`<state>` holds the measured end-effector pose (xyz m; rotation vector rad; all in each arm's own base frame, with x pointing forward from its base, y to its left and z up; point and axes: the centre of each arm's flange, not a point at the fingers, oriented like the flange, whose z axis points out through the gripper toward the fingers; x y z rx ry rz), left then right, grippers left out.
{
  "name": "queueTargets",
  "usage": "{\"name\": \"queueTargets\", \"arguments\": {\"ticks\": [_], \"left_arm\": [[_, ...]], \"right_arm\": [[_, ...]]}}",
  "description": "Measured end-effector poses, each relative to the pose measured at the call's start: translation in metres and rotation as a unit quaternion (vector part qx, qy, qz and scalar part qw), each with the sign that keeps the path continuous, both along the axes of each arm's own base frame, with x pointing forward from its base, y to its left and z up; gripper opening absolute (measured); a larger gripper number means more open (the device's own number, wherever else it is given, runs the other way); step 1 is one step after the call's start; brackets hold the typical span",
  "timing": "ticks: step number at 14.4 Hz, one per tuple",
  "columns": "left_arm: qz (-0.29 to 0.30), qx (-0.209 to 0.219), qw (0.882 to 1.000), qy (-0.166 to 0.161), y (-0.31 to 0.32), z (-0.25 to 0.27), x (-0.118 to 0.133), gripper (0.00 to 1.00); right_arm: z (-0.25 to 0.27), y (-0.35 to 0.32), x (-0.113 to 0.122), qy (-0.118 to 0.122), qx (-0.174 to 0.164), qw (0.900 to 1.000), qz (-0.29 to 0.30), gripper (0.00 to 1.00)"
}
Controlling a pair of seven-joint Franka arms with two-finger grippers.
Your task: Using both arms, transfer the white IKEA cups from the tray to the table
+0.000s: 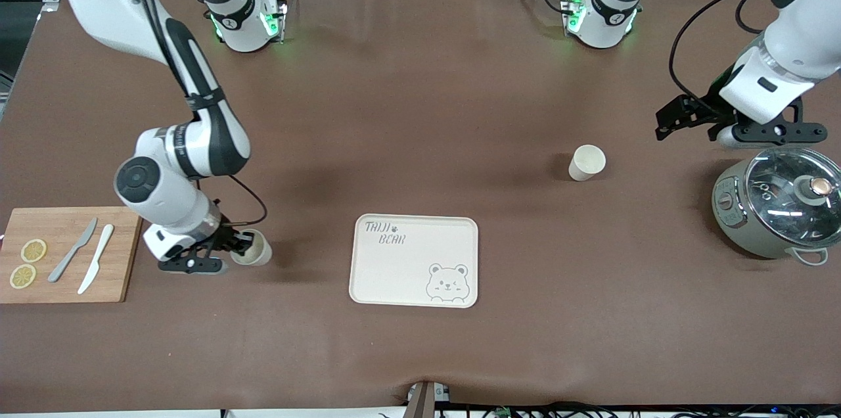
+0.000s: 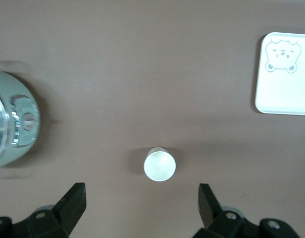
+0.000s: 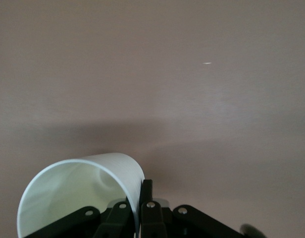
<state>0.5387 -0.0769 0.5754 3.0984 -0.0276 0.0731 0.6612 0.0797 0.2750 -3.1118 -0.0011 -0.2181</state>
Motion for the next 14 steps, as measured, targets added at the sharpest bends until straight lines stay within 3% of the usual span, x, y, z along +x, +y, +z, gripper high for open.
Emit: {"name": "queueTargets", "arguments": {"ticks": [3, 6, 8, 14], "left_arm": [[-0.022, 0.012, 1.0, -0.015, 0.006, 0.035, 0.0, 1.0], [-0.022, 0.011, 0.999, -0.03, 0.015, 0.061, 0.001, 1.0], [-0.022, 0.011, 0.999, -0.028, 0.017, 0.072, 0.002, 1.0], [-0.028, 0.012, 1.0, 0.0, 0.016, 0.076, 0.018, 1.0]], "right_arm": [[-0.009, -0.057, -0.003, 0.0, 0.0, 0.999, 0.032, 0.04], [-0.011, -0.099, -0.004, -0.009, 0.031, 0.997, 0.065, 0.04], [-0.015, -0.112, -0.006, -0.017, 0.043, 0.996, 0.077, 0.04], [-0.057, -0.109, -0.007, -0.031, 0.034, 0.996, 0.078, 0.04]]}}
